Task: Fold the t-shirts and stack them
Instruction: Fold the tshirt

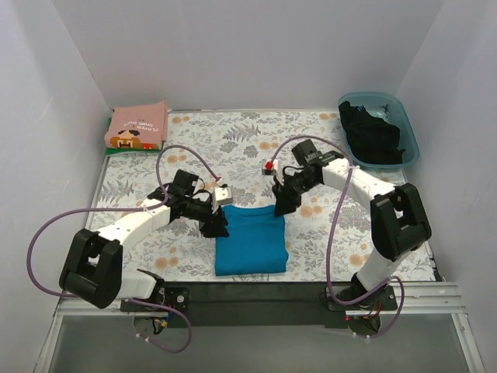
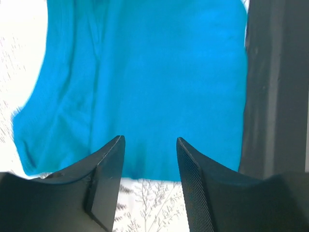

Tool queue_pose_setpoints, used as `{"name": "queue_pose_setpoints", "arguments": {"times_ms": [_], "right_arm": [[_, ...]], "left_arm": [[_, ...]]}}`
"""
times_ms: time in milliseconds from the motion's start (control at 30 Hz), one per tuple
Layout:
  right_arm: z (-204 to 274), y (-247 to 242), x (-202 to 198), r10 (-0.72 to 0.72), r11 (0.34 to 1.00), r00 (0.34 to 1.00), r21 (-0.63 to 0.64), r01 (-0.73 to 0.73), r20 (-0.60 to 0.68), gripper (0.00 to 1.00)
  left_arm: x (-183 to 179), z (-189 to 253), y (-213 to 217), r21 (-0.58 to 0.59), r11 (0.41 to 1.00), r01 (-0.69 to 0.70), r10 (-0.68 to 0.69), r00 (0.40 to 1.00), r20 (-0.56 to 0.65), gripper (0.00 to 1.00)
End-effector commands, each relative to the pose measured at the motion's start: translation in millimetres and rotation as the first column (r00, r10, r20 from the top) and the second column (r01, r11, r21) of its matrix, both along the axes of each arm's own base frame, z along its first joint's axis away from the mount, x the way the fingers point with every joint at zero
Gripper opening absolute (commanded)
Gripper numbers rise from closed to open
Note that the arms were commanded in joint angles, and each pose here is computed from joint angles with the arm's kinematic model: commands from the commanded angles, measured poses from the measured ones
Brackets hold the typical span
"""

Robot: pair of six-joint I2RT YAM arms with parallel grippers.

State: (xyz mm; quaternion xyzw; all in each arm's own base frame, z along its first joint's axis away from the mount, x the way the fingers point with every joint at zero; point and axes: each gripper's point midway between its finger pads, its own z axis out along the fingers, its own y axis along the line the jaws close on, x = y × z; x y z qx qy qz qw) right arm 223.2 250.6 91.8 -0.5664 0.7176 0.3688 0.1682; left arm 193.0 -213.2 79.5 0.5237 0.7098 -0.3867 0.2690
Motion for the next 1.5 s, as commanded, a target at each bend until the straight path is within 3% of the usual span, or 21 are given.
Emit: {"name": "queue_pose_setpoints", "arguments": {"times_ms": [0, 133, 433, 567, 767, 900, 1233, 1367, 1467], "right_arm": [[29.2, 21.9, 16.8, -0.097, 0.986, 0.97, 0.109, 0.124, -0.224, 0.38], [27.1, 39.1, 41.6, -0.123, 0.977, 0.935, 0.127, 0.174, -0.332, 0.25], [-1.4, 64.7, 62.1, -0.125, 0.97, 0.859, 0.121, 0.211, -0.496, 0.19], [-20.9, 71.7, 56.7, -0.123, 0.977, 0.854, 0.091, 0.194, -0.505, 0.19], [-50.5, 71.7, 50.6, -0.141, 0.979, 0.838, 0.05, 0.196, -0.527, 0.18], [-59.2, 71.3, 49.6, -0.149, 0.98, 0.836, 0.033, 0.195, -0.527, 0.18], [-74.6, 67.1, 40.4, -0.156, 0.983, 0.835, -0.003, 0.182, -0.528, 0.16], [-75.7, 65.9, 40.5, -0.156, 0.984, 0.841, -0.006, 0.179, -0.519, 0.15], [-74.6, 66.7, 41.6, -0.154, 0.984, 0.842, -0.002, 0.179, -0.516, 0.15]], "left_arm": [[13.9, 32.7, -21.7, -0.061, 0.998, 0.032, -0.025, 0.993, 0.112, 0.46], [26.9, 30.6, -49.5, -0.039, 0.997, 0.071, -0.064, 0.986, 0.155, 0.47], [39.5, -11.4, -77.4, 0.036, 0.995, 0.088, -0.093, 0.981, 0.173, 0.47], [40.5, -30.3, -81.2, 0.074, 0.992, 0.106, -0.117, 0.978, 0.174, 0.45], [36.3, -34.8, -85.8, 0.083, 0.988, 0.13, -0.142, 0.975, 0.172, 0.33], [42.1, -34.1, -84.5, 0.099, 0.99, 0.104, -0.122, 0.974, 0.193, 0.38], [53.8, -28.1, -91.2, 0.092, 0.991, 0.094, -0.112, 0.97, 0.216, 0.4], [47.6, -36.2, -91.9, 0.093, 0.989, 0.118, -0.133, 0.975, 0.176, 0.4], [43.5, -40.4, -90.0, 0.101, 0.986, 0.132, -0.147, 0.977, 0.157, 0.34]]}}
